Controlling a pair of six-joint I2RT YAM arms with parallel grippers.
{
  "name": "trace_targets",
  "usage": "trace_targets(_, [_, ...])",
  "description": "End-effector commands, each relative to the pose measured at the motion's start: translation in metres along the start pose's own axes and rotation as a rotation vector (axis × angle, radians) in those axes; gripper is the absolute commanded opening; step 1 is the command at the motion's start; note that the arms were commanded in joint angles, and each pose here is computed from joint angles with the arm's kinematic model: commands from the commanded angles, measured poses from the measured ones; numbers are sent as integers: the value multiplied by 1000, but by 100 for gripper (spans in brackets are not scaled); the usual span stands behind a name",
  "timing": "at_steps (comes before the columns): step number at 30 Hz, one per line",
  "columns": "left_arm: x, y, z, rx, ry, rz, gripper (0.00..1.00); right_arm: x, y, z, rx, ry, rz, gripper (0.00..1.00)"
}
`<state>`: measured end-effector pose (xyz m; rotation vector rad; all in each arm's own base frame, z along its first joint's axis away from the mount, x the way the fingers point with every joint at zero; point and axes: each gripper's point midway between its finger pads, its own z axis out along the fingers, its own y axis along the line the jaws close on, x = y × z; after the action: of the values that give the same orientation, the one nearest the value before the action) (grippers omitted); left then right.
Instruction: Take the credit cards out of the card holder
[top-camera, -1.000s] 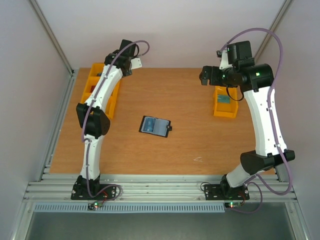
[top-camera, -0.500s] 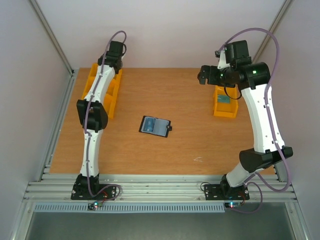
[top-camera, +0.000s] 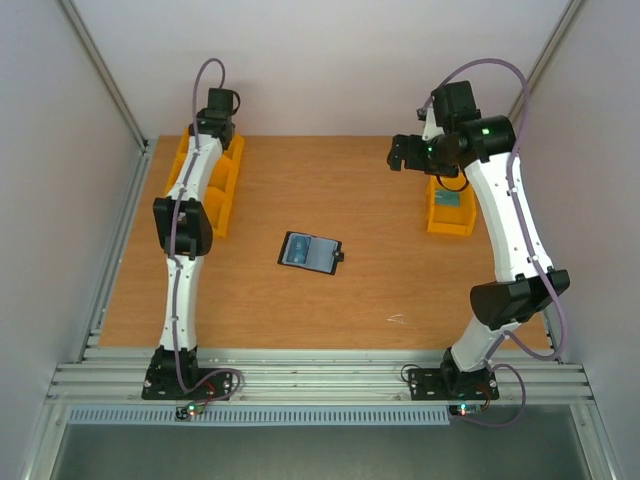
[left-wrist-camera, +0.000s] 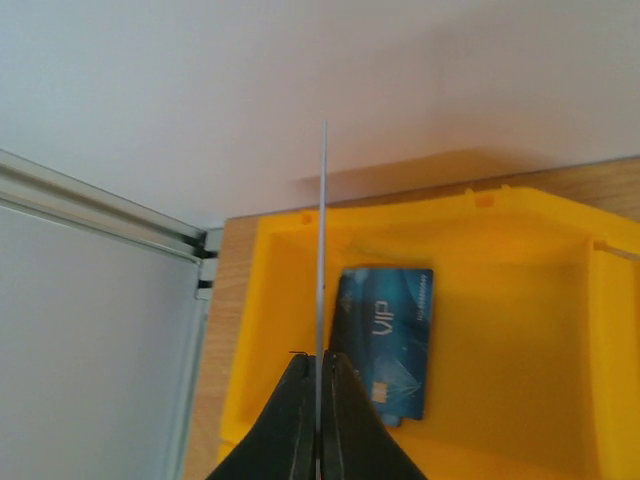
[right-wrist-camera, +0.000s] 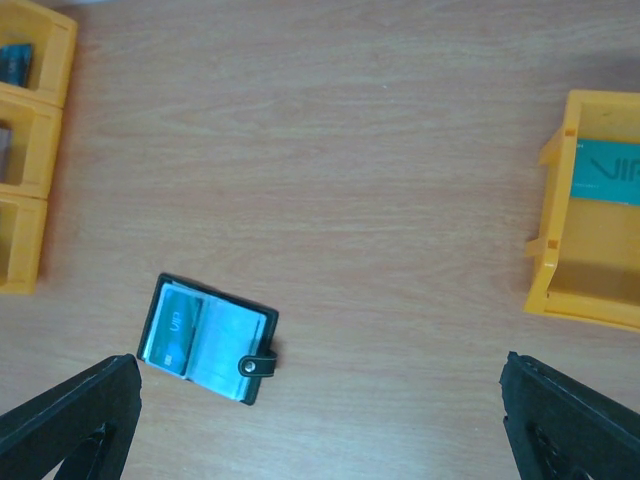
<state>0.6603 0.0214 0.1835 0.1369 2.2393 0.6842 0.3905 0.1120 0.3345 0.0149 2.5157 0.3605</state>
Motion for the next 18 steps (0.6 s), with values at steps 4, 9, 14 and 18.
trace_targets(4, [7,0,32,-27,-17,-131,1,2,-6,16,24,51,-17,98])
trace_targets(9, [20,-4,48,-40,2,-135,1,7,-9,21,35,78,-15,98])
trace_targets(14, [36,-8,60,-77,44,-108,1,7,-9,21,39,80,-14,98])
trace_targets(18, [47,-13,67,-83,70,-95,1,8,-9,23,34,86,-14,98])
